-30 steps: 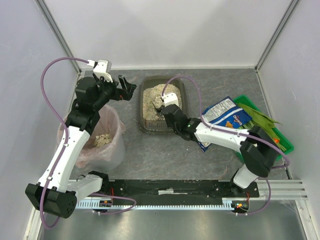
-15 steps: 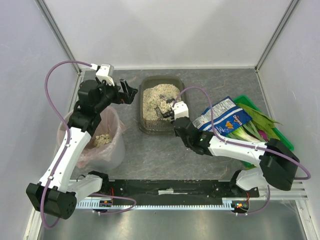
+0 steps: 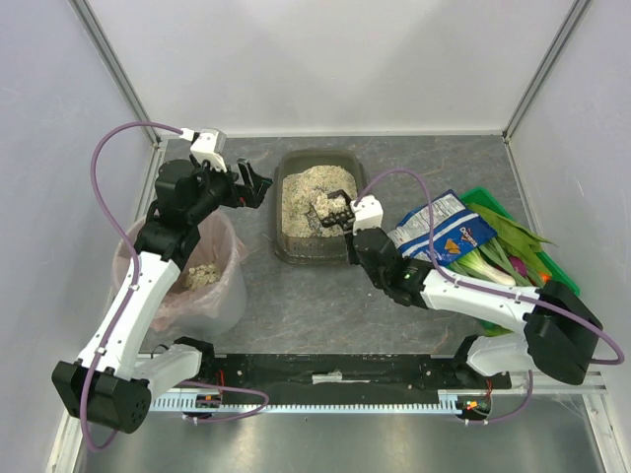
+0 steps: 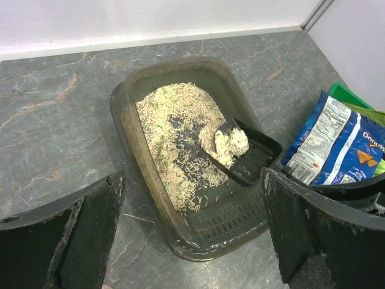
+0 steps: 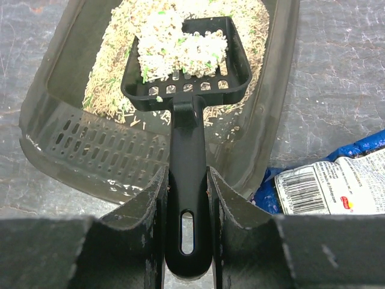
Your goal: Clean the litter box
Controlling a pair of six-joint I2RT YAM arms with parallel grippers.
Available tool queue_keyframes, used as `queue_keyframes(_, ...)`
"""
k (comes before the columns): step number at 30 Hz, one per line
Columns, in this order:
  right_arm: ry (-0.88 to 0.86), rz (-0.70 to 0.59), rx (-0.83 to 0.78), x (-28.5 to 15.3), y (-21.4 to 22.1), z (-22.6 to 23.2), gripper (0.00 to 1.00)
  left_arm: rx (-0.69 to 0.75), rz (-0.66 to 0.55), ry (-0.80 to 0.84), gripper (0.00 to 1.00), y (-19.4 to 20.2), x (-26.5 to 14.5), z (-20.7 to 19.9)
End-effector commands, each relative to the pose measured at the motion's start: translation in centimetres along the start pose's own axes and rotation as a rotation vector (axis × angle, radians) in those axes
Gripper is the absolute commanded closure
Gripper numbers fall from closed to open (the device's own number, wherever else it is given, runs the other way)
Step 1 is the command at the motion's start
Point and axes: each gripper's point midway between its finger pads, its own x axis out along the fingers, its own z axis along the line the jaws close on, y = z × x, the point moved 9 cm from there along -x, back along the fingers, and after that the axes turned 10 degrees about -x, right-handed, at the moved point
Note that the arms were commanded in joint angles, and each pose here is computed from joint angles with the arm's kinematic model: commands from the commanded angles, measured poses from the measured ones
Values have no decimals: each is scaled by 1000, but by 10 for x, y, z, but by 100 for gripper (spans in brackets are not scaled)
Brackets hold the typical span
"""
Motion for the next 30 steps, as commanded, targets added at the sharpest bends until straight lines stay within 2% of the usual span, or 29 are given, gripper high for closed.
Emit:
queue_keyframes(1,-33,-156,121,-4,-27,-5,100,1,-36,38,2,-5,-8,-7)
queue_keyframes(4,-3,-78,41,-1,-23,8,100,5,-39,31,2,-6,-9,-6)
queue_keyframes(6,65,-92,80,2,-20,-4,100,5,-33,30,2,-5,-8,-6)
queue_keyframes(7,49,-137,122,-1,-19,-7,100,5,-33,27,2,-5,-8,-5)
queue_keyframes(9,-35,-167,99,-3,-19,2,100,6,-30,26,2,-5,-7,-5)
queue_keyframes(11,-4,-100,52,1,-19,8,100,6,-28,23,2,-4,-6,-4)
queue_keyframes(12,66,-83,56,4,-17,1,100,5,-26,21,2,-4,-5,-4)
queue_keyframes(14,60,-123,132,3,-18,-8,100,5,-23,20,2,-4,-5,-3)
queue_keyframes(16,-28,-169,141,1,-17,-5,100,6,-27,21,2,-4,-6,-4)
queue_keyframes(18,-3,-134,90,3,-28,1,100,4,-26,21,2,-4,-6,-4)
queue_keyframes(19,67,-72,59,6,-17,-3,100,3,-22,24,2,-3,-4,-4)
queue_keyframes(21,72,-81,69,5,-5,-10,100,1,-18,26,2,-3,-4,-4)
queue_keyframes(22,-2,-154,104,2,-16,-5,100,1,-19,26,2,-3,-4,-4)
queue_keyframes(24,-37,-184,70,-1,-25,5,100,2,-20,27,2,-3,-4,-4)
queue_keyframes(26,75,-129,59,4,-18,-2,100,-2,-12,23,2,-1,-3,-3)
queue_keyframes(28,92,-174,126,3,-14,-10,100,-3,-11,21,2,-1,-2,-2)
queue_keyframes(30,-41,-235,123,-1,-18,1,100,-2,-12,27,2,-1,-3,-3)
